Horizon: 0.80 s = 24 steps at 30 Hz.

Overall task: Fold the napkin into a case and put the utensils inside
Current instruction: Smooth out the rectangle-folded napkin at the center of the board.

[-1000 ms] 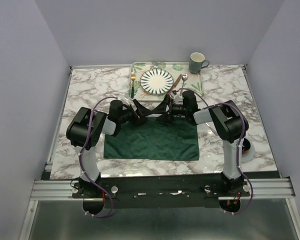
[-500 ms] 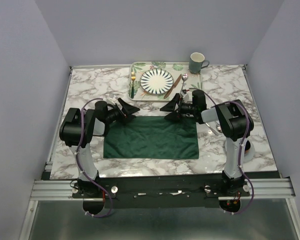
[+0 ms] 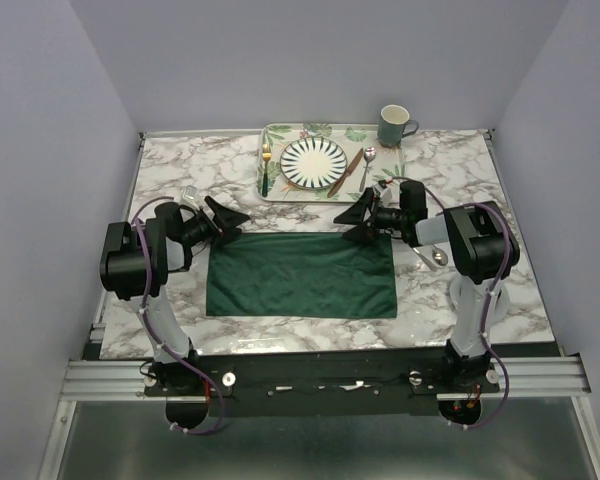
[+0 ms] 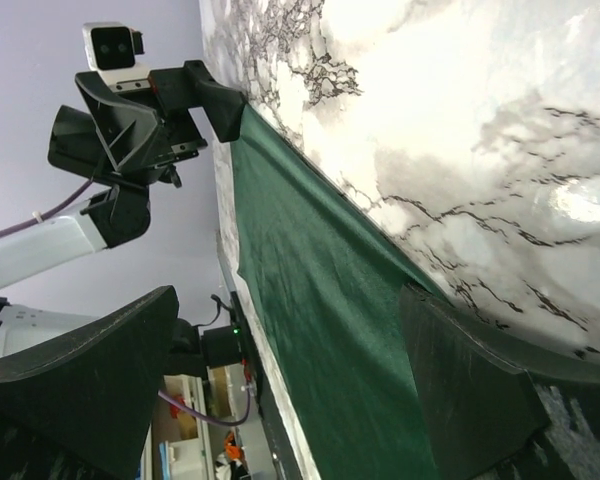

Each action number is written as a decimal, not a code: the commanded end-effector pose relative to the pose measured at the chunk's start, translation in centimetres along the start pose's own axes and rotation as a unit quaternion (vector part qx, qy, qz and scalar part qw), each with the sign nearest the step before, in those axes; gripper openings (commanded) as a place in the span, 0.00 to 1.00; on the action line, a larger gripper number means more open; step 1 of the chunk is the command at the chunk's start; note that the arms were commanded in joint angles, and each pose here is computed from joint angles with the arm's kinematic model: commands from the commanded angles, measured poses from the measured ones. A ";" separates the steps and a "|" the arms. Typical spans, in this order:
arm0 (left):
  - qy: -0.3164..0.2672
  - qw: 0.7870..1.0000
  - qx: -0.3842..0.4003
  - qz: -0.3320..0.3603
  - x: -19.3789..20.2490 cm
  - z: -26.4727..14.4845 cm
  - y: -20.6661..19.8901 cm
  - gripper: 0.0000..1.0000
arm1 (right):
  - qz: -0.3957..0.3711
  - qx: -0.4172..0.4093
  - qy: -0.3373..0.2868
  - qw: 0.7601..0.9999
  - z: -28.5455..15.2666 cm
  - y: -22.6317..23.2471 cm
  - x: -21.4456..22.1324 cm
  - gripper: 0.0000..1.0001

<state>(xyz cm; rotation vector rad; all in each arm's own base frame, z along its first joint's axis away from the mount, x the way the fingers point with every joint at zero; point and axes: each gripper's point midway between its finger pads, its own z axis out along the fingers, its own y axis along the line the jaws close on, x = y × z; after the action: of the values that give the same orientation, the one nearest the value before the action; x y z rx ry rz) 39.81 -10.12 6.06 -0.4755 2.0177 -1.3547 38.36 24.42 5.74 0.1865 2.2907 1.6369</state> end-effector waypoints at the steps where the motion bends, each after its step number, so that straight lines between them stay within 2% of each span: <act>1: 0.008 0.999 -0.046 -0.005 0.4 -1.1 3.2 0.99 | 0.003 0.029 0.008 1.000 -1.6 -2.1 0.6 1.00; 12: 0.003 0.998 -0.062 -0.010 -0.8 -2.1 4.1 0.99 | 0.020 0.028 0.003 0.999 -1.6 -3.5 0.1 1.00; 17: 0.001 0.997 -0.072 -0.004 -1.6 -2.7 4.5 0.99 | 0.003 0.023 0.001 1.000 -1.8 -2.6 -0.4 1.00; 23: -0.003 0.998 -0.049 0.034 -3.1 -2.8 1.1 0.99 | -0.059 0.010 -0.001 0.998 -2.4 1.2 -1.7 1.00; 24: -0.007 0.996 -0.046 0.074 -3.7 -3.2 -0.3 0.99 | -0.068 0.014 0.005 0.998 -2.5 1.8 -1.4 1.00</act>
<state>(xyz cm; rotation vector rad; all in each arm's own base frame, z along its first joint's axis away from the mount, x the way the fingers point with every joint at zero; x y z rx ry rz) 40.08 -6.79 6.00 -0.4683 2.0639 -1.2910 38.58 22.41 5.89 0.1305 2.2958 1.6143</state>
